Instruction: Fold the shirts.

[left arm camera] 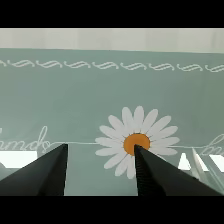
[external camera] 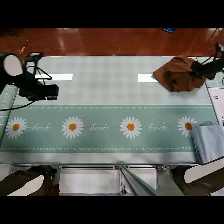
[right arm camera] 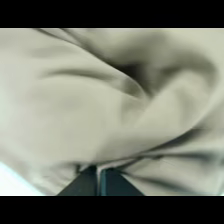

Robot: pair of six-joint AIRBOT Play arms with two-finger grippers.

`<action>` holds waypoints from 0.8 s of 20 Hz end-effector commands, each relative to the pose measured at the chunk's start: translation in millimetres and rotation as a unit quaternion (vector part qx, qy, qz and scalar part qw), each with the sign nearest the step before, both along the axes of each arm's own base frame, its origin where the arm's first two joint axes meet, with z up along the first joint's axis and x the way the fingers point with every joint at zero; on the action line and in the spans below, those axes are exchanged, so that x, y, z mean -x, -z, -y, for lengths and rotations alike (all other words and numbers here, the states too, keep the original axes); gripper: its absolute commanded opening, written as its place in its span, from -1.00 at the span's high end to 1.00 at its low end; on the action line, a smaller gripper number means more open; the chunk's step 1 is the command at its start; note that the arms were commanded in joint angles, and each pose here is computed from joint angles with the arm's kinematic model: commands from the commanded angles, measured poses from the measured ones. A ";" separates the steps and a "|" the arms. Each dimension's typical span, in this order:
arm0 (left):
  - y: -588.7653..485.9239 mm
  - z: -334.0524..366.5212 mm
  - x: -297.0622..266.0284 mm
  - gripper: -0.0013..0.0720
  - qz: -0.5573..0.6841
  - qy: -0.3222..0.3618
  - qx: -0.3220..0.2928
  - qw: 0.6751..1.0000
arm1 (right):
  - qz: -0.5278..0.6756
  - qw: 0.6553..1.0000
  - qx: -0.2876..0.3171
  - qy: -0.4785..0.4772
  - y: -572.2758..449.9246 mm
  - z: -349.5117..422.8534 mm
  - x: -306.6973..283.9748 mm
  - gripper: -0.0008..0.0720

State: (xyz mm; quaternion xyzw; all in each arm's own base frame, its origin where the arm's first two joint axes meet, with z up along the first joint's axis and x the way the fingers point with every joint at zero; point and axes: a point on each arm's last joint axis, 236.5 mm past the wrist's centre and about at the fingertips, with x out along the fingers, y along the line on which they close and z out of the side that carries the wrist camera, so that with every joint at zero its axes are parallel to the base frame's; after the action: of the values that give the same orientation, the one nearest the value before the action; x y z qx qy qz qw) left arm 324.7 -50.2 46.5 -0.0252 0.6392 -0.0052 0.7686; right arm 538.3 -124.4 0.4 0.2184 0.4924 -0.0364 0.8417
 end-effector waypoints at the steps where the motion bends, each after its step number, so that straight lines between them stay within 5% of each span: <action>1: -16.6 14.6 16.6 -0.42 0.052 -0.014 0.066 0.996 | 0.164 0.985 -0.005 -0.047 -139.7 -42.6 -23.1 0.93; 8: -27.4 64.7 89.1 -0.42 0.134 0.007 0.187 0.973 | 0.387 0.911 0.078 -0.116 -361.6 -127.7 49.5 0.93; 16: -47.2 62.3 99.8 -0.42 0.202 0.017 0.195 0.960 | 0.547 0.810 0.095 -0.191 -490.4 -218.7 158.5 0.94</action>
State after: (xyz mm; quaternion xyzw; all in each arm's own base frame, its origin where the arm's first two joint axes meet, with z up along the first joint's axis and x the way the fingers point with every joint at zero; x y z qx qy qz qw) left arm 226.6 -110.7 88.9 -0.1576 0.4730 -0.1410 0.8553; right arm 418.8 69.0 455.2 0.0423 0.0279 0.1749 0.9833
